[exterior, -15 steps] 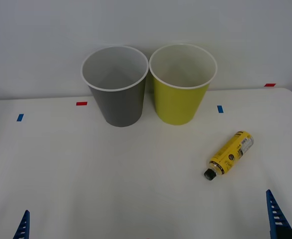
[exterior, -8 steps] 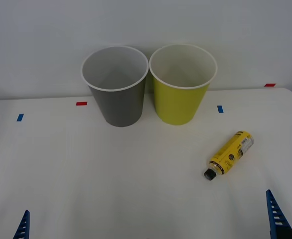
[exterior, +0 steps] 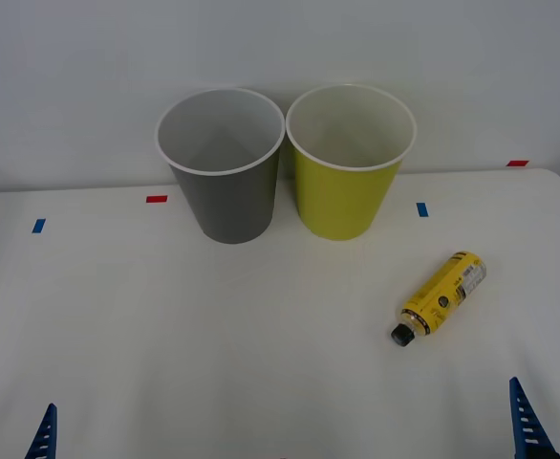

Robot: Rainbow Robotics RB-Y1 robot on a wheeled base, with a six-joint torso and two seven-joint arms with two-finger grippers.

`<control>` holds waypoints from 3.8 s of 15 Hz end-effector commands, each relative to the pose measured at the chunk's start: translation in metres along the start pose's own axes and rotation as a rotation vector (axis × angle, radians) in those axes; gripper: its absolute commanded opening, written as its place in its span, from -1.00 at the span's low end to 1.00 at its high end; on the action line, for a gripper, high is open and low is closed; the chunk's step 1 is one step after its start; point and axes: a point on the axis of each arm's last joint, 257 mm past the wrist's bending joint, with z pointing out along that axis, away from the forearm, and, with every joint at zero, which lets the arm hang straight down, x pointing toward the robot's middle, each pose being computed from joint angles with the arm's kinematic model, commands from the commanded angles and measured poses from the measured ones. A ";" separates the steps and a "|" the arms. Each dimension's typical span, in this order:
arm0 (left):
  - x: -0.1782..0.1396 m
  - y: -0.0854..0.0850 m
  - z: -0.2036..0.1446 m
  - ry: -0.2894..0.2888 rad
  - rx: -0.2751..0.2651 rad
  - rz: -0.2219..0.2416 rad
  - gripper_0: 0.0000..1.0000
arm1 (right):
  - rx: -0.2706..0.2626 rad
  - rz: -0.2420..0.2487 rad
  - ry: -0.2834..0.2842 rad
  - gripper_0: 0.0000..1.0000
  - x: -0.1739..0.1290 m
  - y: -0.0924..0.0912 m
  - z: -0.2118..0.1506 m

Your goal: Put cans in the gray bin and PET bottles in the light green bin.

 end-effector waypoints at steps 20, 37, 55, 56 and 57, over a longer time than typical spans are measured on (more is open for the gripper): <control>0.000 0.000 0.000 0.000 0.000 0.000 1.00 | 0.115 0.277 0.377 1.00 -0.005 -0.017 0.106; 0.000 0.000 0.000 0.000 0.000 0.000 1.00 | 0.322 0.833 0.837 1.00 0.033 0.011 0.180; 0.000 0.000 0.000 0.000 0.000 0.000 1.00 | 0.435 0.748 1.221 1.00 0.065 0.006 0.226; 0.000 0.000 0.000 0.000 0.000 0.000 1.00 | 0.437 0.749 1.226 1.00 0.067 0.008 0.224; 0.000 0.000 0.000 0.000 0.000 0.000 1.00 | 0.448 0.746 1.226 1.00 0.071 0.006 0.223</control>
